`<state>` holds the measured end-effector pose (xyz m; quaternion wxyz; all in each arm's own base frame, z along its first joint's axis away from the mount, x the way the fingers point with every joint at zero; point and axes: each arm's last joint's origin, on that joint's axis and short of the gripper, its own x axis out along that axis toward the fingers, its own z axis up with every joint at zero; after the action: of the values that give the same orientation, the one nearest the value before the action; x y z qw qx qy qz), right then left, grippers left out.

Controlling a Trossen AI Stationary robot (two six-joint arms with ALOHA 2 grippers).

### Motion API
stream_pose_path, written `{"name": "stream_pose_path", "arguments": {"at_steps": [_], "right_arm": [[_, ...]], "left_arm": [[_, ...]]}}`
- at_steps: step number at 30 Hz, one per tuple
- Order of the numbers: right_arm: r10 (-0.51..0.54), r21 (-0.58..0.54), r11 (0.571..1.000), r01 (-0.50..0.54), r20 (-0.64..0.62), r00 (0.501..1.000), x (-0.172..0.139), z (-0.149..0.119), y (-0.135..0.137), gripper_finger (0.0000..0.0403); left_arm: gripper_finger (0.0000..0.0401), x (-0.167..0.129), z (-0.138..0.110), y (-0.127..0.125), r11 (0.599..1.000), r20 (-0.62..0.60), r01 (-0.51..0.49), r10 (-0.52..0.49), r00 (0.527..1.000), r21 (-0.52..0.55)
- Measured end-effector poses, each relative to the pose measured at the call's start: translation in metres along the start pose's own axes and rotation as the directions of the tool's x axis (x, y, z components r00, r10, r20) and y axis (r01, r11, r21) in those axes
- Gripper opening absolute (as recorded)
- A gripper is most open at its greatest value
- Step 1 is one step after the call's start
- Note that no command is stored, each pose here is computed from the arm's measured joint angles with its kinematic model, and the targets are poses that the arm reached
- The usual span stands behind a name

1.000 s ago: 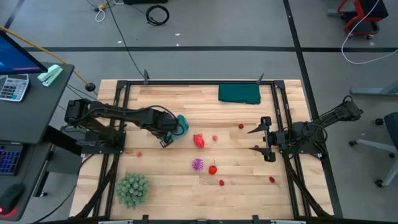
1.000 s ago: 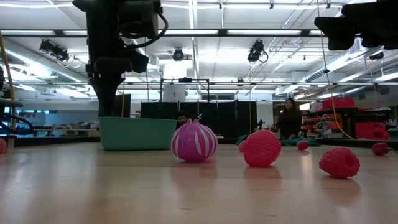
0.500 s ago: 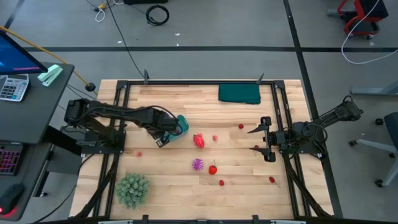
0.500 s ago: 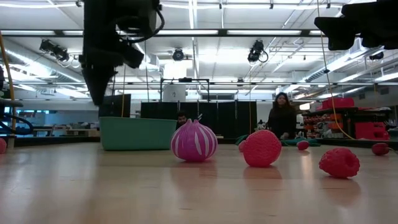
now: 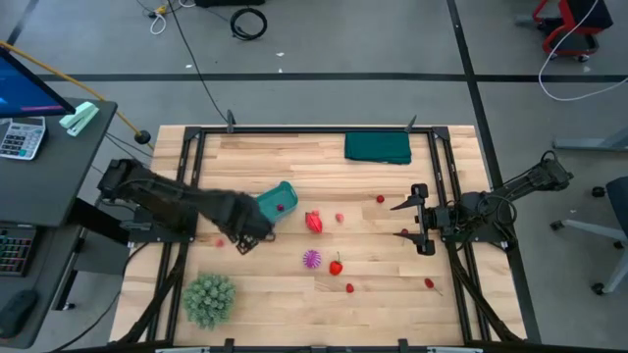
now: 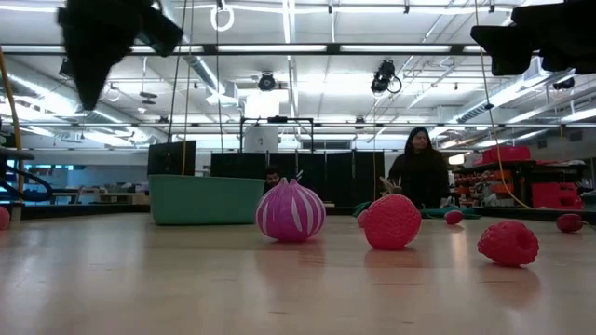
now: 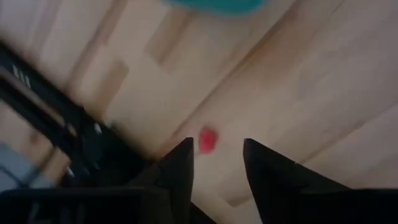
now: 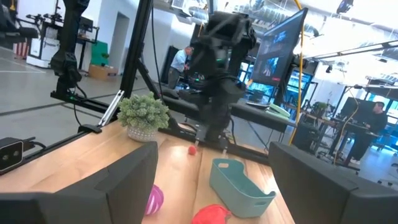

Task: Pick and placing Produce into tupperware
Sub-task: Put the pink peach into the blue bin

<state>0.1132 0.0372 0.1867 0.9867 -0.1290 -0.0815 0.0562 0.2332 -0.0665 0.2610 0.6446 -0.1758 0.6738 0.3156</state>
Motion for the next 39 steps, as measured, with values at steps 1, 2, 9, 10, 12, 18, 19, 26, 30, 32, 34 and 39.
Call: {"name": "stream_pose_path", "arguments": {"at_steps": [1, 2, 9, 10, 12, 18, 19, 26, 30, 32, 34, 39], "right_arm": [[0.001, -0.001, 1.000, -0.001, -0.004, 1.000, 0.000, 0.000, 0.000, 0.0316], [0.003, -0.003, 1.000, -0.003, -0.011, 1.000, 0.000, -0.001, 0.000, 0.0316], [0.025, -0.019, 0.999, -0.026, -0.081, 0.996, 0.000, -0.008, 0.002, 0.0316], [0.027, -0.021, 0.999, -0.029, -0.089, 0.996, 0.000, -0.009, 0.003, 0.0316], [0.029, -0.022, 0.999, -0.031, -0.093, 0.995, 0.000, -0.009, 0.003, 0.0316], [0.029, -0.022, 0.999, -0.031, -0.094, 0.995, 0.000, -0.009, 0.003, 0.0316], [0.029, -0.023, 0.999, -0.031, -0.094, 0.995, 0.000, -0.009, 0.003, 0.0316], [0.029, -0.024, 0.999, -0.031, -0.094, 0.995, 0.000, -0.009, 0.003, 0.0316], [0.029, -0.025, 0.999, -0.031, -0.094, 0.995, 0.000, -0.009, 0.003, 0.0316], [0.029, -0.025, 0.999, -0.031, -0.094, 0.995, 0.000, -0.009, 0.003, 0.0316], [0.029, -0.025, 0.999, -0.031, -0.094, 0.995, 0.000, -0.009, 0.003, 0.0316], [0.028, -0.025, 0.999, -0.031, -0.094, 0.995, 0.000, -0.009, 0.003, 0.0316]], "left_arm": [[0.0157, 0.003, -0.006, -0.003, 0.999, -0.002, -0.011, 0.011, 1.000, -0.032], [0.0164, 0.007, -0.013, -0.006, 0.997, 0.001, -0.024, 0.024, 1.000, -0.070], [0.0177, 0.034, -0.050, -0.010, 0.950, 0.087, -0.147, 0.177, 0.980, -0.276], [0.0172, 0.038, -0.055, -0.009, 0.945, 0.082, -0.154, 0.184, 0.979, -0.287], [0.0159, 0.043, -0.063, -0.007, 0.938, 0.073, -0.156, 0.187, 0.980, -0.310], [0.0115, 0.053, -0.082, -0.009, 0.933, 0.121, -0.021, 0.069, 0.990, -0.358], [0.0110, 0.056, -0.084, -0.010, 0.935, 0.129, 0.008, 0.040, 0.991, -0.354], [0.0102, 0.083, -0.092, -0.013, 0.926, 0.160, 0.099, -0.042, 0.986, -0.364], [0.0125, 0.094, -0.094, -0.003, 0.931, 0.145, 0.017, 0.039, 0.989, -0.366], [0.0141, 0.097, -0.095, 0.001, 0.923, 0.139, -0.018, 0.077, 0.987, -0.384], [0.0159, 0.099, -0.096, 0.003, 0.919, 0.137, -0.023, 0.084, 0.987, -0.394], [0.0202, 0.105, -0.094, -0.005, 0.922, 0.154, 0.069, -0.011, 0.988, -0.381]]}}
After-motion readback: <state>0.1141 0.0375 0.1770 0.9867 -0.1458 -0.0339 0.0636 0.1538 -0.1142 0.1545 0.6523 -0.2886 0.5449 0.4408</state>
